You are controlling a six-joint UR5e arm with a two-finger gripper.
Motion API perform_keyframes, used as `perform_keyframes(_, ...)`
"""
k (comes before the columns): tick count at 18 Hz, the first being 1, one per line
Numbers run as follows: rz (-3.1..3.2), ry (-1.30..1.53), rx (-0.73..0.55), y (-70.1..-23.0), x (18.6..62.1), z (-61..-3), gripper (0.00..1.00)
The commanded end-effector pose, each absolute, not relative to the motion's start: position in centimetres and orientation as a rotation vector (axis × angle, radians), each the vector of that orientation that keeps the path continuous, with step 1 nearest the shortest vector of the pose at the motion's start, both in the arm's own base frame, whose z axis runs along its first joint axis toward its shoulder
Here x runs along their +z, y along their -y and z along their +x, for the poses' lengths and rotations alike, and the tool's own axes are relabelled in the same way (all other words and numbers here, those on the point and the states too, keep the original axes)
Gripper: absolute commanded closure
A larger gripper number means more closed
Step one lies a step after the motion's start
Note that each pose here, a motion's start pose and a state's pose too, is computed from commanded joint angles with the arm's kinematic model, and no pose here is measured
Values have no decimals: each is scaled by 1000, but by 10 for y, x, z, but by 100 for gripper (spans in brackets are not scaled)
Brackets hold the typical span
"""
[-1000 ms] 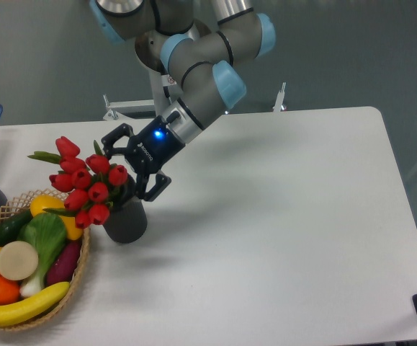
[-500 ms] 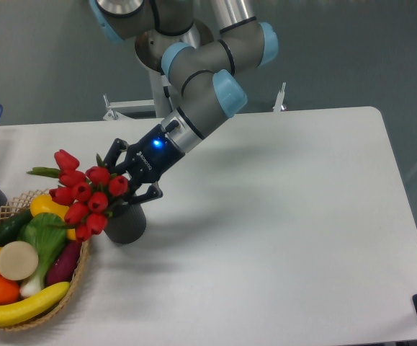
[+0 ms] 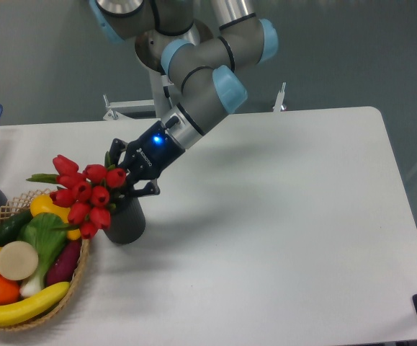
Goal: Pick up the flowers from the vase
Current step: 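Lift the gripped tulips upward out of the grey vase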
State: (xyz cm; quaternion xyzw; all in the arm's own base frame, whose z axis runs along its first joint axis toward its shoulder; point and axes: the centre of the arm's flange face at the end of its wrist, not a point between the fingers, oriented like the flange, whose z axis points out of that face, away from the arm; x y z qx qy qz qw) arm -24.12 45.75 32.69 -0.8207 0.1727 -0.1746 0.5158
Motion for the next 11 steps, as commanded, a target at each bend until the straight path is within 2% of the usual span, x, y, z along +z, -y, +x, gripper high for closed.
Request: perform_keyframes(11,-1774,-357,-420,-444,391,-267,100)
